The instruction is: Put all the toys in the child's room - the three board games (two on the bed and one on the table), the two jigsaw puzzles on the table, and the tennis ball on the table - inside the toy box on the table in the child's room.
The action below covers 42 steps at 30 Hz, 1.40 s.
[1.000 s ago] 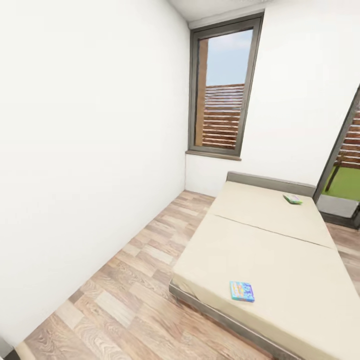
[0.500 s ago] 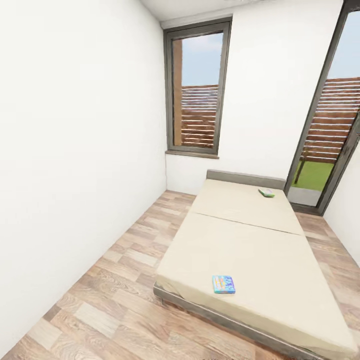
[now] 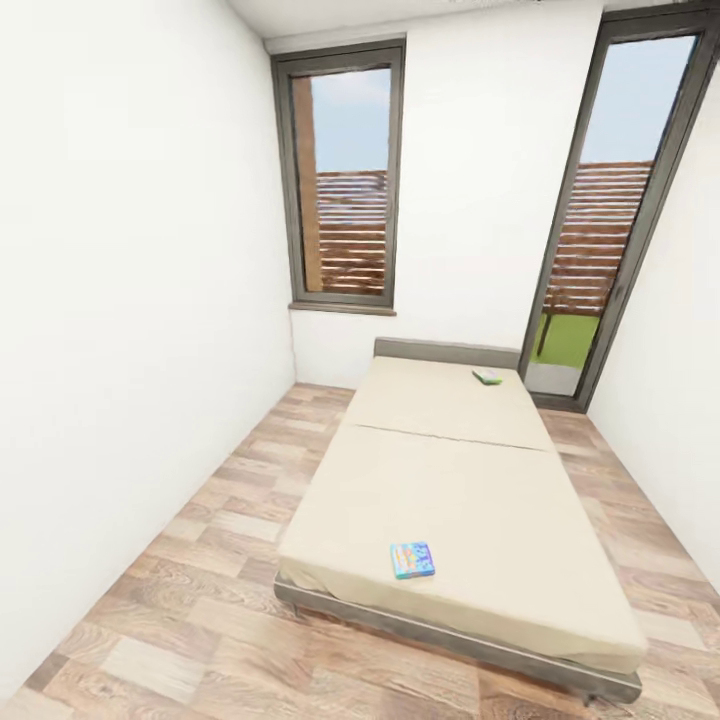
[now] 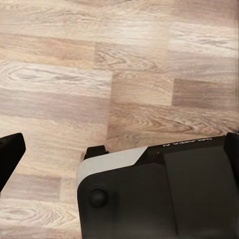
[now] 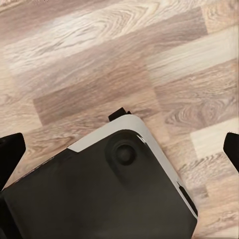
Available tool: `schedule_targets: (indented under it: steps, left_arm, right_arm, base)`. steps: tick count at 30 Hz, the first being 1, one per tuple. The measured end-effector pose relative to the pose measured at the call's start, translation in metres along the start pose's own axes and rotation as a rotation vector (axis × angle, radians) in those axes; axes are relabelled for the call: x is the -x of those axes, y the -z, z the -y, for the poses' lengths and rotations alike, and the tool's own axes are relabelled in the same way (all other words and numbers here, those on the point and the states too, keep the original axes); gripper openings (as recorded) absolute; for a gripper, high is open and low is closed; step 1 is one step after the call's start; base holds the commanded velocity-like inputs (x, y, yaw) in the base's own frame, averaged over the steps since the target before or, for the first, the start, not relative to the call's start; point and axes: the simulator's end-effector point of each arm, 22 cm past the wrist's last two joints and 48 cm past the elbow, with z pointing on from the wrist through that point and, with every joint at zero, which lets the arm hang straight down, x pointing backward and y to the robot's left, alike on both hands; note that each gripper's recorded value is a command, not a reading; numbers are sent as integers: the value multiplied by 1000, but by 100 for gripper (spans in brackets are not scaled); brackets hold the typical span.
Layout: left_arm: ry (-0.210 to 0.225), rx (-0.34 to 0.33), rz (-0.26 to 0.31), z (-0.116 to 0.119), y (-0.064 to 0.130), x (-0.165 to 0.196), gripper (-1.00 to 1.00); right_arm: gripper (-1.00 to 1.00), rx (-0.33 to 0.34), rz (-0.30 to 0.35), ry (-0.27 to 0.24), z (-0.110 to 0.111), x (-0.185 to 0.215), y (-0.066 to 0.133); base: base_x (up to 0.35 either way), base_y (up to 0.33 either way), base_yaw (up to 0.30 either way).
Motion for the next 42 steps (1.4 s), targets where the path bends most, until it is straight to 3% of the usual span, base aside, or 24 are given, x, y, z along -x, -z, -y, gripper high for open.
schedule_targets:
  steps: [42]
  left_arm:
    - [0,3,-2,-1,0,-1,100]
  right_arm:
    - [100,-2,4,9,0,0,0]
  base:
    - [13,-12,-265]
